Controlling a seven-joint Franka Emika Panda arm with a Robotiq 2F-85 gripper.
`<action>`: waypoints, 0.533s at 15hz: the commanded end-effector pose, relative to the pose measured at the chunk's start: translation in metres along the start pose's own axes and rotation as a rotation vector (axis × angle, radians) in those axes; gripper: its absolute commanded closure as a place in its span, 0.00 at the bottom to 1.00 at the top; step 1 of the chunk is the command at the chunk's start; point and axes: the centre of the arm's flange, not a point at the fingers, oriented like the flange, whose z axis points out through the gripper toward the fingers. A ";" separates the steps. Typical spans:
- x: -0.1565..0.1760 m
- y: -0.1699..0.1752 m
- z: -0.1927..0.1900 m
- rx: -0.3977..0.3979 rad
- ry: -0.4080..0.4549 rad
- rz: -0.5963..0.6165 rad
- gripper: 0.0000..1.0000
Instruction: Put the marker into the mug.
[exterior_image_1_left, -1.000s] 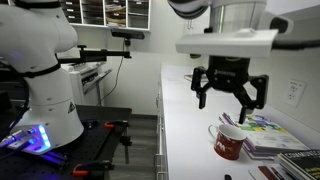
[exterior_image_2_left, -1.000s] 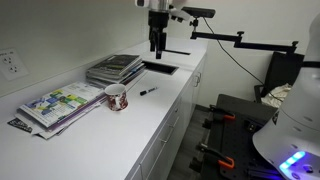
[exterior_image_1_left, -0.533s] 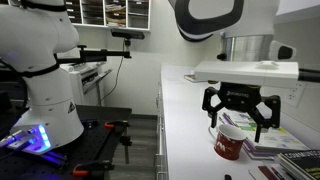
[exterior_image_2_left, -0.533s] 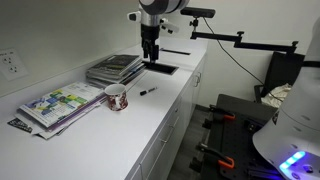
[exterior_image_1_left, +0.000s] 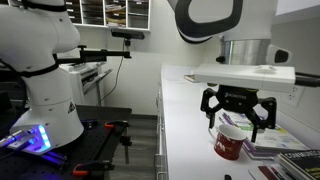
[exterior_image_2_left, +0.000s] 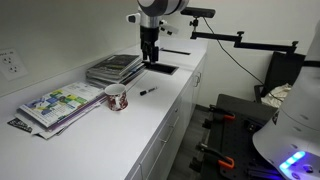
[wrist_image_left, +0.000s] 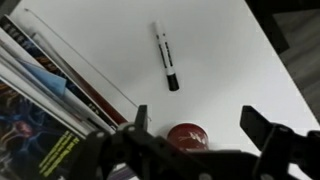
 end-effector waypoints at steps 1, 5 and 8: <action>0.004 0.002 0.013 0.013 0.031 -0.116 0.00; 0.012 -0.003 0.034 0.047 0.041 -0.238 0.00; 0.019 -0.003 0.054 0.078 0.054 -0.279 0.00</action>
